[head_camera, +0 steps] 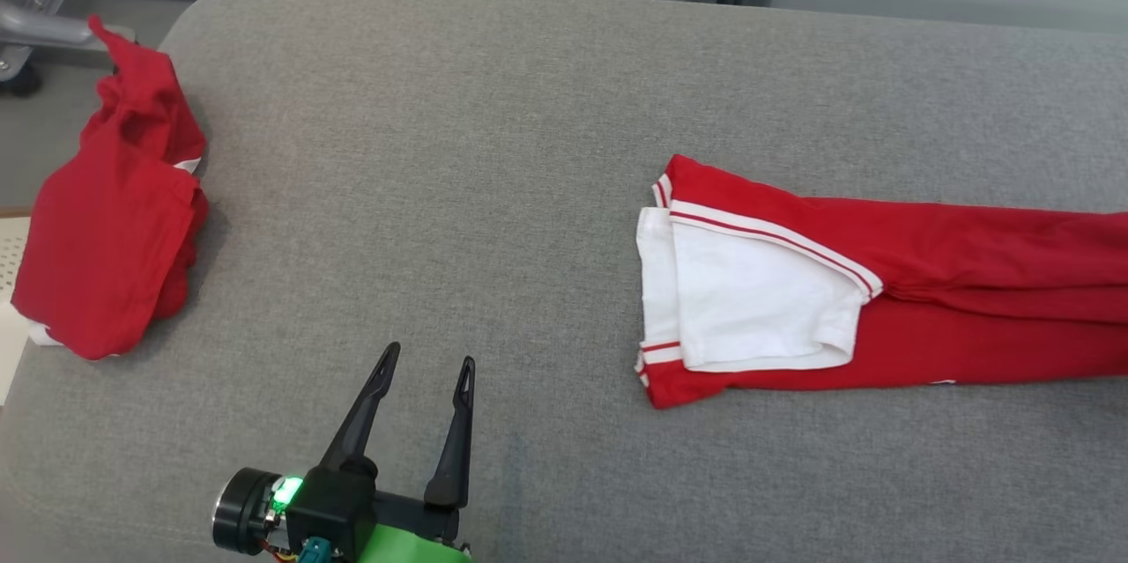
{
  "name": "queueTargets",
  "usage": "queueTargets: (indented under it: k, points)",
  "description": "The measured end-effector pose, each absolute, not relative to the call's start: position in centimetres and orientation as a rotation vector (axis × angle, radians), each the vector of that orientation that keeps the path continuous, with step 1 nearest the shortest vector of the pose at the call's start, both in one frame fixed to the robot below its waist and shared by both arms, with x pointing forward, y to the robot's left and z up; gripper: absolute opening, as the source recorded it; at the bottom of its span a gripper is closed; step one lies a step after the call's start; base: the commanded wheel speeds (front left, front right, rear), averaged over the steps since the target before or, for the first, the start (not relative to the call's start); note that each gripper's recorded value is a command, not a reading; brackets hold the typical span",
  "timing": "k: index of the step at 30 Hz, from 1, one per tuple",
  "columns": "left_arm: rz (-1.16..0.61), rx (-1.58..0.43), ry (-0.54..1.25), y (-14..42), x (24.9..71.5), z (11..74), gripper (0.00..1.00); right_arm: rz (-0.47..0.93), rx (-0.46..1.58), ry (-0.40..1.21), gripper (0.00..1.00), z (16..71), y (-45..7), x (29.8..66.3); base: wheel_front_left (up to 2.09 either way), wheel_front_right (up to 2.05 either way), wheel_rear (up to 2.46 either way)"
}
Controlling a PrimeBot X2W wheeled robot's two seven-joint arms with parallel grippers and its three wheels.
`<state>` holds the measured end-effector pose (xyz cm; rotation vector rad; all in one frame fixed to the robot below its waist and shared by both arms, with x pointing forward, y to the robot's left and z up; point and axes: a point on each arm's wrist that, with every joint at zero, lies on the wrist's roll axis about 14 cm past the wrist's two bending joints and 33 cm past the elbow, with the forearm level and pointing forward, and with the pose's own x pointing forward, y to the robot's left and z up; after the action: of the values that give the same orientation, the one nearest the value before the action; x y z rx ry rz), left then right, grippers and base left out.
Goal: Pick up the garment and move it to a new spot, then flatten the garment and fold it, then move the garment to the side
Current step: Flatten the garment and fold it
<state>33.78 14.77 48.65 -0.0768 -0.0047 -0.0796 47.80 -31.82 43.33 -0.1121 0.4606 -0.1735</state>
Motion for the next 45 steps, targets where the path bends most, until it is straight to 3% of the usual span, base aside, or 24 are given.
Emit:
queueTargets:
  k: [7,19,28,42,43,44,45]
  points:
    - [-0.119,-0.077,-0.009,13.8,34.3,48.7,1.00,-0.137,-0.241,0.402,0.00,47.7,-31.4,48.6,0.00,0.00,0.00]
    - [-0.127,-0.085,-0.005,13.4,33.6,48.6,1.00,0.095,-0.190,0.275,0.00,52.0,-19.3,48.5,0.00,0.00,0.00]
    - [-0.086,-0.083,0.006,14.5,32.6,48.3,1.00,0.297,-0.126,0.287,0.00,50.3,-8.6,47.7,0.00,0.00,0.00]
    - [-0.051,-0.082,-0.001,15.4,31.5,48.5,1.00,0.510,-0.072,0.348,0.00,47.3,-0.9,46.4,0.00,0.00,0.00]
    - [-0.052,-0.082,-0.002,15.4,31.4,48.6,1.00,0.522,-0.061,0.349,0.05,47.3,-0.5,46.3,0.00,0.00,0.00]
    - [-0.052,-0.082,-0.002,15.3,31.4,48.6,1.00,0.527,-0.052,0.353,1.00,47.2,-0.3,46.1,0.00,0.00,0.00]
    - [-0.051,-0.083,-0.003,15.3,31.3,48.6,1.00,0.533,-0.038,0.345,1.00,47.3,-0.1,46.1,0.00,0.00,0.00]
